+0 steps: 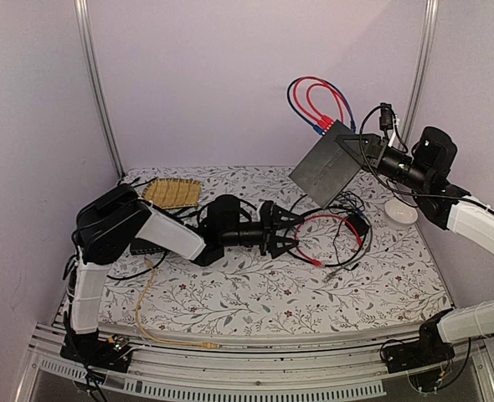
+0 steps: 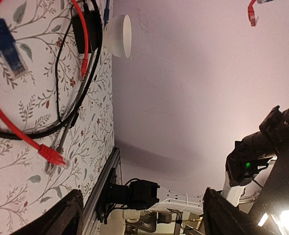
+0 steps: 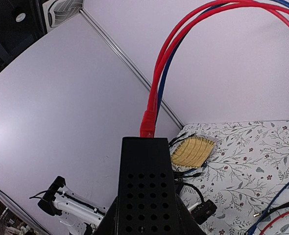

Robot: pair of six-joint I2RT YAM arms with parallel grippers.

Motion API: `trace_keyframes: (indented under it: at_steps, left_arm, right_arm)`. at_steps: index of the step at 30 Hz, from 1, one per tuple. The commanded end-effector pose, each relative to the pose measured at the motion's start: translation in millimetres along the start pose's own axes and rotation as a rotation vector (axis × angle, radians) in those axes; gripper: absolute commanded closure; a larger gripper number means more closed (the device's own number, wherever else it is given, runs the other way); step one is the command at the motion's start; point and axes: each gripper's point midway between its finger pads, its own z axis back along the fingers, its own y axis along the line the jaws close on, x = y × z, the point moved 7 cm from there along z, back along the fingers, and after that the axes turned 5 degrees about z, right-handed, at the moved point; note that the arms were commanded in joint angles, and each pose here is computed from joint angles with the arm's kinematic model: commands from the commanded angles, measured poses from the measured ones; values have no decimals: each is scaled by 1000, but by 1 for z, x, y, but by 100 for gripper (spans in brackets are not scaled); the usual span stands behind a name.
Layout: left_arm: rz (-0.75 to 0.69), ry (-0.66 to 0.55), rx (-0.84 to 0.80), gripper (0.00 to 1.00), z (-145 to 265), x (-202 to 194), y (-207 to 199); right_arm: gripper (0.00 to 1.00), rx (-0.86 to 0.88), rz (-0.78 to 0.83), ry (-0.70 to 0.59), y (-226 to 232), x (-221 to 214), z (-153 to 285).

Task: Pull the plug from the switch port
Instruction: Pull the connector from the switch port.

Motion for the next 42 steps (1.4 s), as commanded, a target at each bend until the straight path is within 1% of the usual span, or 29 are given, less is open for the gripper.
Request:
trace_keyframes:
  at_steps: [1,4,8,12,18,24,29,31,42]
  left_arm:
    - [-79,-46,-60,17,28,-22,-18]
    - [-162,-108,-121,18,47,-28,-36]
    - [-369,-228,-196,19,68,-22,-76]
    - [-538,-323,-248,22,86,-12,-101]
    - [-628,-420,-380,28,118,8,-120]
    - [-704,-383,-481,30,123,19,-135]
    - [-744,-336,-520,34,118,24,-142]
    - [-739,-324,-507,35,113,29,-132]
    - [-739,-313,-518,41,112,30,-127]
  right_arm:
    - [99,101,73,-74,21,23,0]
    - [99,125,61,-49,19,20,-5]
    - [99,162,33,-23,18,15,-11]
    - [99,201,15,16,19,7,-18]
    - [99,281,-35,59,19,-7,-30]
    - [99,359,-100,109,19,-24,-49]
    - [99,390,-140,126,18,-34,-61]
    - [99,401,-151,129,18,-37,-64]
    - [99,441,-205,140,14,-49,-81]
